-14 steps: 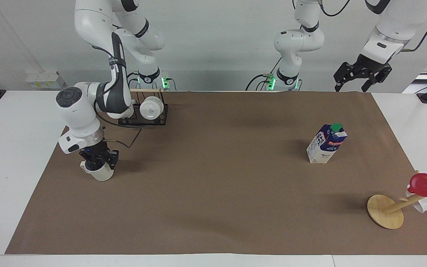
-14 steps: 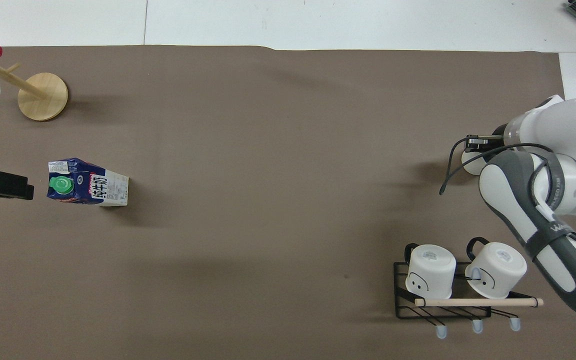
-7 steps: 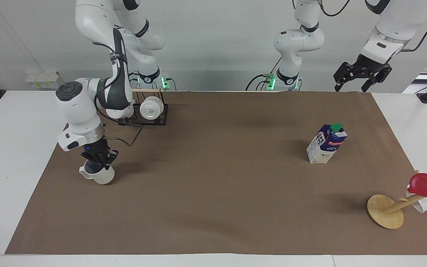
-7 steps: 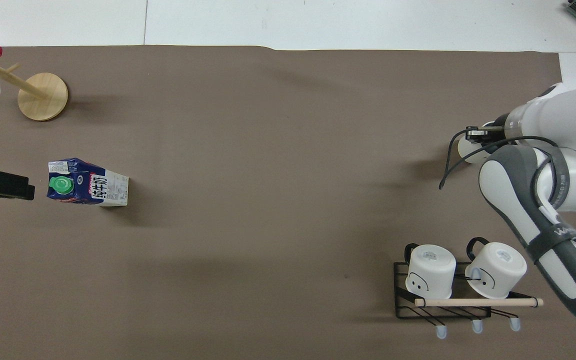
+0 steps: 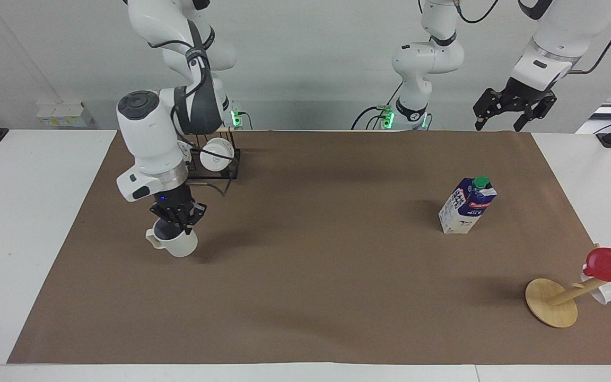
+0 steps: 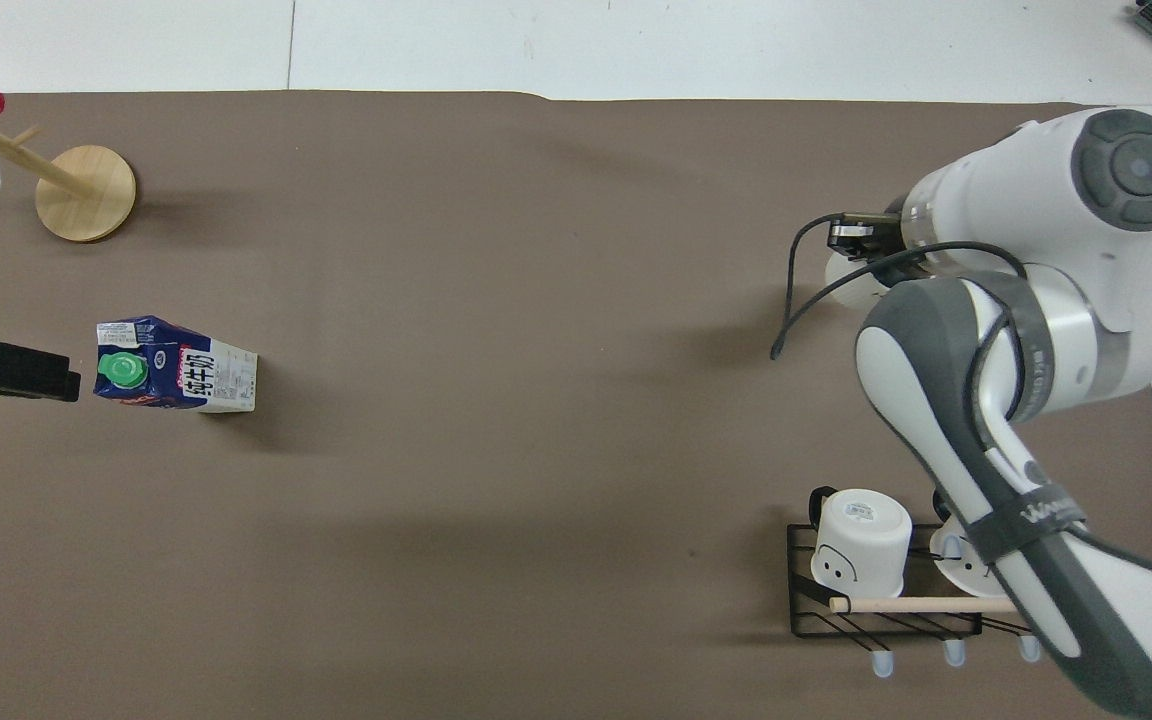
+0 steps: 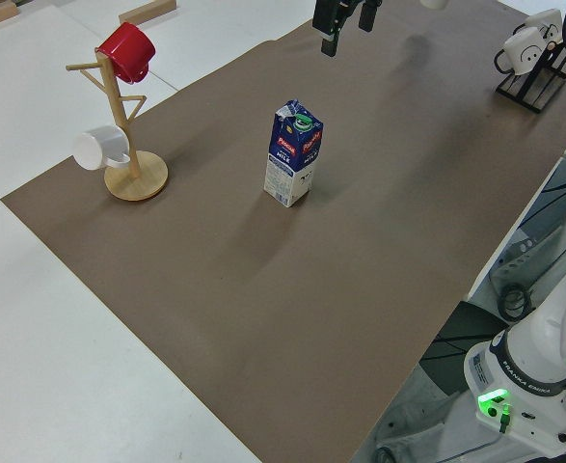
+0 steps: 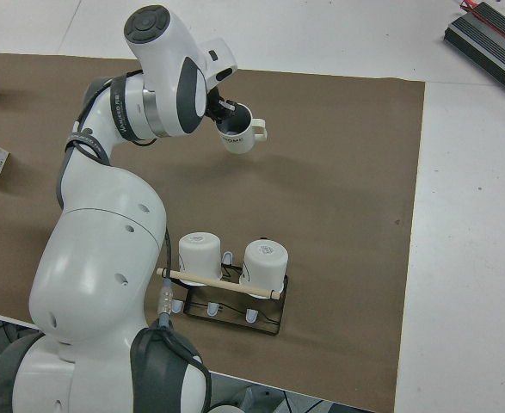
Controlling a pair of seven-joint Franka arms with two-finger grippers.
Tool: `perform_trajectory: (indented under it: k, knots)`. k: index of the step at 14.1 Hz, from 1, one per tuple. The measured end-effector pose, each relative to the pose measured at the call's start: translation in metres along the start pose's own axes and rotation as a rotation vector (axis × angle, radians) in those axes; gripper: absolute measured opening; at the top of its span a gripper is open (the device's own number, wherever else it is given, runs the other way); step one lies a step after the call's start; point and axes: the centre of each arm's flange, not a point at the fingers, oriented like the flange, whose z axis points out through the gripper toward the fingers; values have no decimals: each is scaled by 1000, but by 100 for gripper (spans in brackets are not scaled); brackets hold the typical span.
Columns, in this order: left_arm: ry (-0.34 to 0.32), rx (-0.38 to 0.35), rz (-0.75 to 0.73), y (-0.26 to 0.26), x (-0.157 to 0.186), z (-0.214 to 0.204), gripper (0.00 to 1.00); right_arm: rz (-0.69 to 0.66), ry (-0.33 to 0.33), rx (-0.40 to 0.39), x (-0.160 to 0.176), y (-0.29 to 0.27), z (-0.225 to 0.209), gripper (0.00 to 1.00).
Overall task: Place cup and milk on table
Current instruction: 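Lift the mug with the right gripper while the left gripper reaches the carton, then move the mug to mid-table while the left gripper grasps the carton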
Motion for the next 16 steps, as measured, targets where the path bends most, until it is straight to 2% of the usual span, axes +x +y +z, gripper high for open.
perform_trajectory:
  k: [5, 9, 11, 16]
  knots:
    - [67, 2, 28, 10, 11, 9, 100, -26, -29, 20, -39, -106, -14, 4]
    - [80, 4, 93, 18, 23, 77, 100, -23, -62, 18, -64, -175, -44, 4]
    - [77, 6, 127, 8, 23, 97, 100, 4, -68, 25, -86, -212, -43, 4]
    - [108, 15, 152, -40, 24, 109, 100, -1, -92, 25, -134, -282, -27, 4]
